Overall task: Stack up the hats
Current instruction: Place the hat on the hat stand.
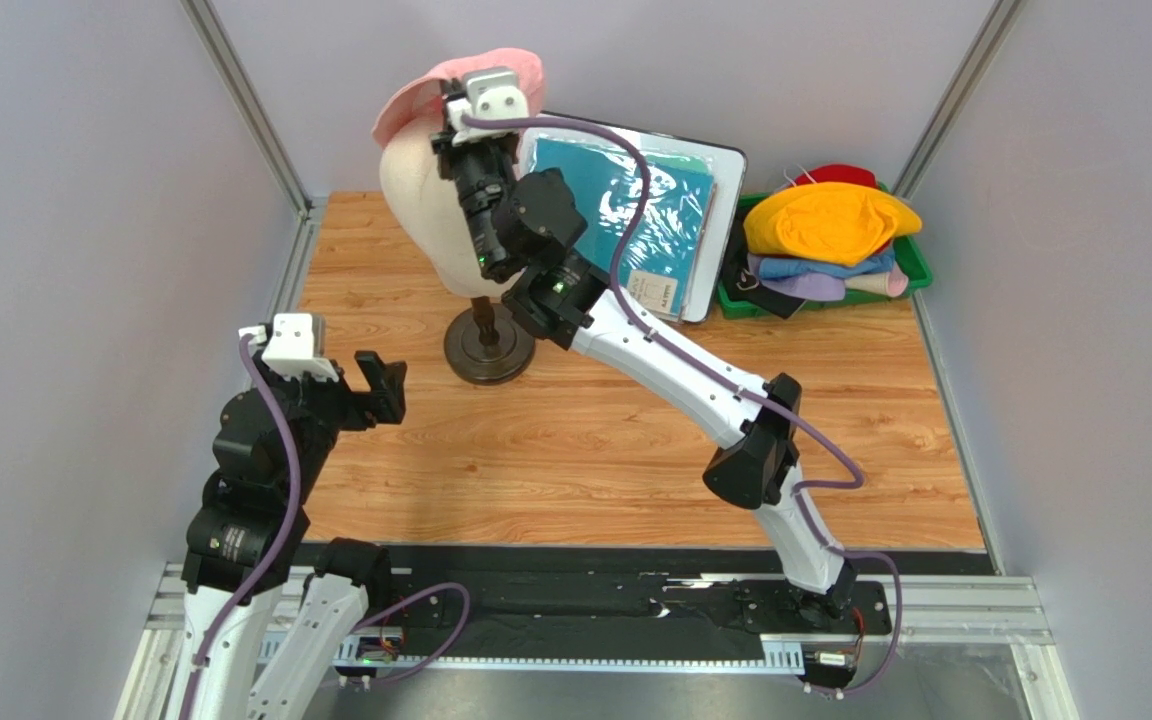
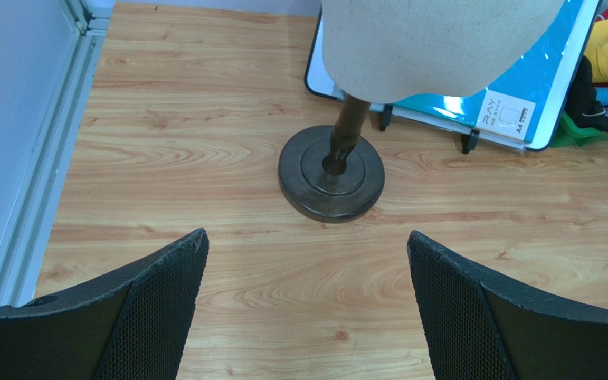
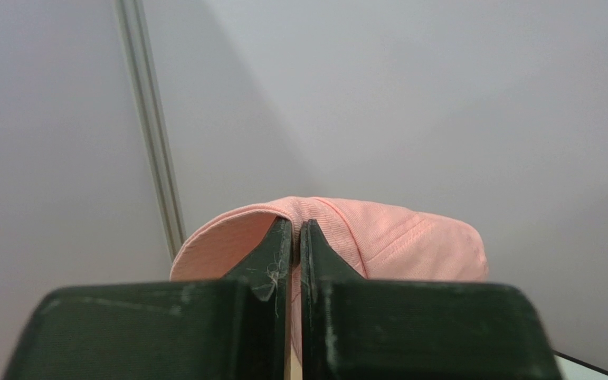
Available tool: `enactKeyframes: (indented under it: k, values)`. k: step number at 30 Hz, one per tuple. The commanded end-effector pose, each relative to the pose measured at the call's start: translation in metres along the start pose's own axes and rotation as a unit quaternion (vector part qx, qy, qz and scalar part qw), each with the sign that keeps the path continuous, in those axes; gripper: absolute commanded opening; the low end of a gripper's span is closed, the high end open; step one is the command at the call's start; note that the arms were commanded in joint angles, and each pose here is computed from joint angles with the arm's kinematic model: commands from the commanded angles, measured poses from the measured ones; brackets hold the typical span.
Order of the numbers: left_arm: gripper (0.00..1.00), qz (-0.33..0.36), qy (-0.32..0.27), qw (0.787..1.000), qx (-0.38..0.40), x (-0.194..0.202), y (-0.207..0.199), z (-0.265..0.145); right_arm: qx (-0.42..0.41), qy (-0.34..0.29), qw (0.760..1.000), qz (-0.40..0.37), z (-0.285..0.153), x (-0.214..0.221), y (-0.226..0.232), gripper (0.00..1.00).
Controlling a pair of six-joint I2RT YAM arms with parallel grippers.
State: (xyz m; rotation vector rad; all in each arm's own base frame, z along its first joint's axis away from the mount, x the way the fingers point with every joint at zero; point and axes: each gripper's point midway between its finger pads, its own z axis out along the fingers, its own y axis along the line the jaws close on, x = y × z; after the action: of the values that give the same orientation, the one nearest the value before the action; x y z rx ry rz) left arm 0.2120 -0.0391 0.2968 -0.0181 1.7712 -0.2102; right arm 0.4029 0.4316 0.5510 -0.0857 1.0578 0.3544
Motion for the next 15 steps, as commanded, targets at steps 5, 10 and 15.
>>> enactKeyframes:
  k: [5, 10, 15]
  values:
    - [0.99, 0.0, -0.005, 1.0, -0.018, -0.001, 0.006, -0.002, -0.076, -0.004, 0.994, -0.074, -0.037, -0.015, 0.046, 0.0]
    - [0.99, -0.002, -0.006, 0.999, -0.031, -0.001, 0.011, -0.003, -0.073, 0.004, 0.987, -0.142, -0.058, -0.007, 0.048, 0.0]
    - [0.99, 0.0, -0.006, 0.999, -0.042, -0.001, 0.015, -0.003, -0.066, 0.008, 0.981, -0.18, -0.078, 0.005, 0.049, 0.0]
